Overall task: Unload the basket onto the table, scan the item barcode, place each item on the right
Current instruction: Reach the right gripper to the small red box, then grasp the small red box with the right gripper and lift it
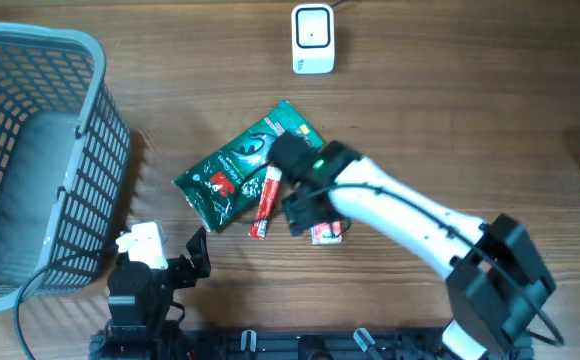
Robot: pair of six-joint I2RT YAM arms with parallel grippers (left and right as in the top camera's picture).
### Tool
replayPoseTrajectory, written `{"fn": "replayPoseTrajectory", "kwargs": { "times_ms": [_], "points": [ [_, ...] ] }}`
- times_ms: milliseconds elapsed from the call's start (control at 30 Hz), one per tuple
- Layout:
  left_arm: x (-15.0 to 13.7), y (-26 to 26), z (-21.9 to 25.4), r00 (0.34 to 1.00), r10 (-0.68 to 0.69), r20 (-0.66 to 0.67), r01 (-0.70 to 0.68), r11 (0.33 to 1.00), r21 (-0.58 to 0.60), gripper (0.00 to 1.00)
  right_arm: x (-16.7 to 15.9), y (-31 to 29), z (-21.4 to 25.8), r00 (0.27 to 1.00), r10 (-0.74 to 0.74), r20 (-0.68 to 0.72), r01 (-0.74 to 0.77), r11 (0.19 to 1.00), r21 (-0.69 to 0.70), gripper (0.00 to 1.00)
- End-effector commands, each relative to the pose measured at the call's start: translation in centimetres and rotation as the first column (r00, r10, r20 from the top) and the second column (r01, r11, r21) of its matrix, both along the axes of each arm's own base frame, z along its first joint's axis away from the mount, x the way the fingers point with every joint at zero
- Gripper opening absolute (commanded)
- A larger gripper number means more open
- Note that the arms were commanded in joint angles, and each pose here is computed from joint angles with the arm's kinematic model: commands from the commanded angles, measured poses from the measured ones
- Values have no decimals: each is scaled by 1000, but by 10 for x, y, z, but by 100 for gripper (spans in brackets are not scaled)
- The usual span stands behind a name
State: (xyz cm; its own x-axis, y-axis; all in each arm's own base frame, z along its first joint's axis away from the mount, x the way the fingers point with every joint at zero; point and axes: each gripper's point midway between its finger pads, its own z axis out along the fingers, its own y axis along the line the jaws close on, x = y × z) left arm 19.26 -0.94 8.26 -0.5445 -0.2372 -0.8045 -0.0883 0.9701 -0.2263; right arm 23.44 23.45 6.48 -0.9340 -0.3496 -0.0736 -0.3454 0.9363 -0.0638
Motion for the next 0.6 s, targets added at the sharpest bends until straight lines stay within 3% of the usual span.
{"fn": "replayPoseTrajectory", "kwargs": {
  "times_ms": [0, 133, 200, 300, 333, 367, 467, 567],
  "points": [
    [0, -1, 1, 1000, -11, 8, 11, 1000, 5, 100, 10, -8, -13, 990, -61, 130, 81, 985, -153, 78],
    [0, -1, 1, 1000, -11, 9, 11, 1000, 5, 100, 6, -13, -48, 996, -50, 72, 66, 970, -233, 68],
    [0, -1, 1, 1000, -11, 9, 11, 1000, 4, 100, -6, -12, -70, 999, -53, -13, 48, 966, -253, 56],
    [0, -1, 1, 1000, -11, 8, 11, 1000, 4, 100, -23, -2, -79, 991, -76, -114, 52, 978, -200, 20],
    [0, -1, 1, 1000, -11, 9, 11, 1000, 5, 100, -24, -5, -75, 977, -184, -107, 158, 964, -213, 4],
    [0, -1, 1, 1000, -11, 8, 11, 1000, 4, 100, -24, -12, -70, 948, -306, -93, 276, 930, -242, 4],
    [0, -1, 1, 1000, -11, 8, 11, 1000, 4, 100, -26, -42, -51, 766, -639, -70, 586, 739, -333, 4],
    [0, -1, 1, 1000, -11, 9, 11, 1000, 4, 100, -37, -51, -40, 462, -861, -211, 759, 507, -409, 4]
  ]
}}
